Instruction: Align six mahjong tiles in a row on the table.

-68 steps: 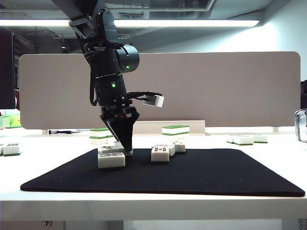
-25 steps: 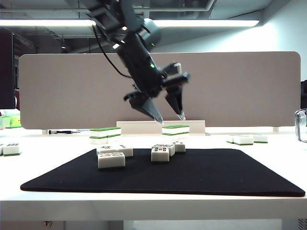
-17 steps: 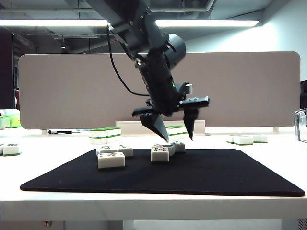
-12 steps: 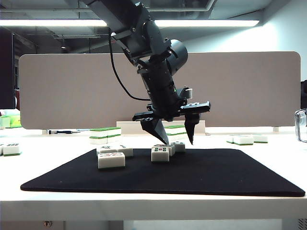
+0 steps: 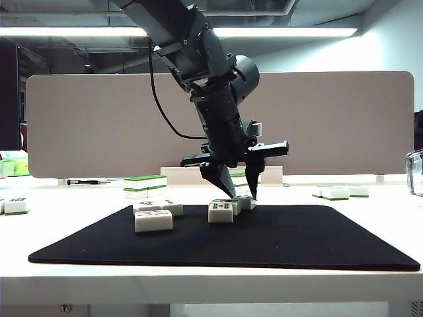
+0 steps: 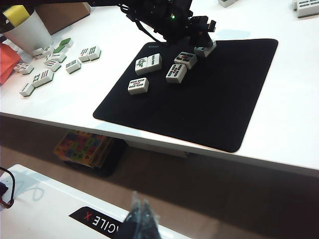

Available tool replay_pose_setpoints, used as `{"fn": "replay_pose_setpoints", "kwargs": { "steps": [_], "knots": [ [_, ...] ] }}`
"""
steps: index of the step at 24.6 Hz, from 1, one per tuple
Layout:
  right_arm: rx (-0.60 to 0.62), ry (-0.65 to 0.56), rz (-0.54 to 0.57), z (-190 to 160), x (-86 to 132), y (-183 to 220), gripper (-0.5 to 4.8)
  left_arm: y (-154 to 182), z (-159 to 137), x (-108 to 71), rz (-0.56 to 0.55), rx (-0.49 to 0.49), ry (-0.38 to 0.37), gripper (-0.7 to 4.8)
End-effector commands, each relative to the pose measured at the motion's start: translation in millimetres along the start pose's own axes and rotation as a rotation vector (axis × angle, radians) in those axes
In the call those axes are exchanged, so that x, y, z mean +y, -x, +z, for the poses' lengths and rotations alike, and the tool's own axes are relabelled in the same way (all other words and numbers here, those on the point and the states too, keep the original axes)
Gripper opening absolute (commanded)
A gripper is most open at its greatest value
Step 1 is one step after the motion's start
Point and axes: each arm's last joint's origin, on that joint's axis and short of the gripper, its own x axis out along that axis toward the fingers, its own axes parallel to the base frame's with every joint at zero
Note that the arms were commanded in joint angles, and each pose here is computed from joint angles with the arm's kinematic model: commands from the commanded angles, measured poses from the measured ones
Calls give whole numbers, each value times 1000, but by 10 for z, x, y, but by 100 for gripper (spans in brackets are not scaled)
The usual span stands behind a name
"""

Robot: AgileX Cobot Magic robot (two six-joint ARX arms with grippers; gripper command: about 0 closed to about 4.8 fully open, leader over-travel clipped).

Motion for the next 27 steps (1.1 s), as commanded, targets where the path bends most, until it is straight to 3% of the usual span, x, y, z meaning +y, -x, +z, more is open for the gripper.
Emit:
{"fn": "replay_pose_setpoints", "kwargs": {
  "steps": [1,5,9,15,27],
  "knots": [
    [-21,15,3,-10,10,22,-1,154,82,1,-5,-32,4,148],
    [-21,15,3,-10,10,22,-1,486,263,171,3,-90,39,148],
    [-21,15,3,-10,10,22,-1,709,333,376,32,-77,92,148],
    [-21,15,3,-10,10,22,-1,802,300,685,-19,57,352,148],
    [-21,15,3,-10,10,22,-1,517,115,680,31,193,396,148]
  ]
}}
